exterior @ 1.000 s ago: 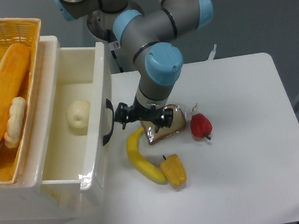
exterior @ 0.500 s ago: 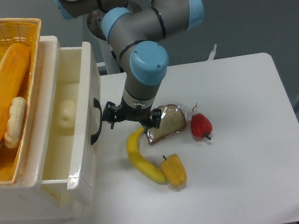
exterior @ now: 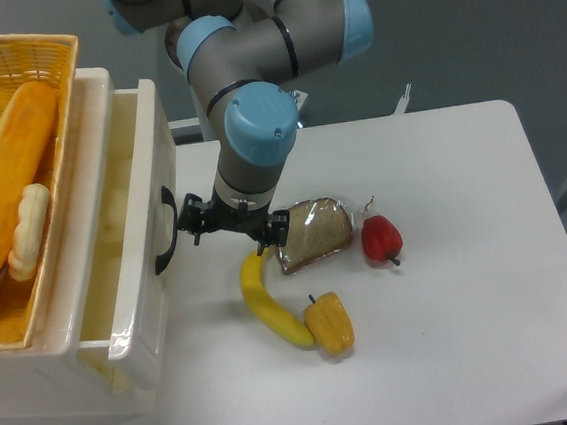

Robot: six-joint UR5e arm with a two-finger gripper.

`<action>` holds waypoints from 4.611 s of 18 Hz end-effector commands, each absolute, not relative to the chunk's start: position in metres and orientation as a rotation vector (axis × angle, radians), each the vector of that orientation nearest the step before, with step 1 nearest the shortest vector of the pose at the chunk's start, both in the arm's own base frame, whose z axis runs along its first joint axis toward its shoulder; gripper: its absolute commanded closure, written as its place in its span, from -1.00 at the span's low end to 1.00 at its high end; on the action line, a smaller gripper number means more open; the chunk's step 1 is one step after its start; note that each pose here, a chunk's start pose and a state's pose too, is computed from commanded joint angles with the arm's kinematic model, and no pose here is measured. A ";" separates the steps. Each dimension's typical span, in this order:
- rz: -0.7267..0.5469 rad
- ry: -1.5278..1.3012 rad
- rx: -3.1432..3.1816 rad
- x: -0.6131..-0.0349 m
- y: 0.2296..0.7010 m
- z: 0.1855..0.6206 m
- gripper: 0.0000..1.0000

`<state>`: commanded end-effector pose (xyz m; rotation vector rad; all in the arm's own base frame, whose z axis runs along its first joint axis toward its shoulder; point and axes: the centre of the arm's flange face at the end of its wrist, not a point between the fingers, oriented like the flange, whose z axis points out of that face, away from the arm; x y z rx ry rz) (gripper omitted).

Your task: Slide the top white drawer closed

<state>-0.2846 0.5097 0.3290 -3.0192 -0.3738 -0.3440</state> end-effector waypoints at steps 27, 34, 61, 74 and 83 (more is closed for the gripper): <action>-0.380 -0.321 -3.012 -0.265 0.522 0.328 -1.00; -0.310 -0.365 -3.006 -0.293 0.512 0.341 -1.00; 0.027 -0.763 -3.131 -0.506 0.193 0.430 -1.00; -0.080 -0.658 -3.273 -0.524 -0.024 0.441 -1.00; -0.086 -0.674 -3.261 -0.509 -0.070 0.459 -1.00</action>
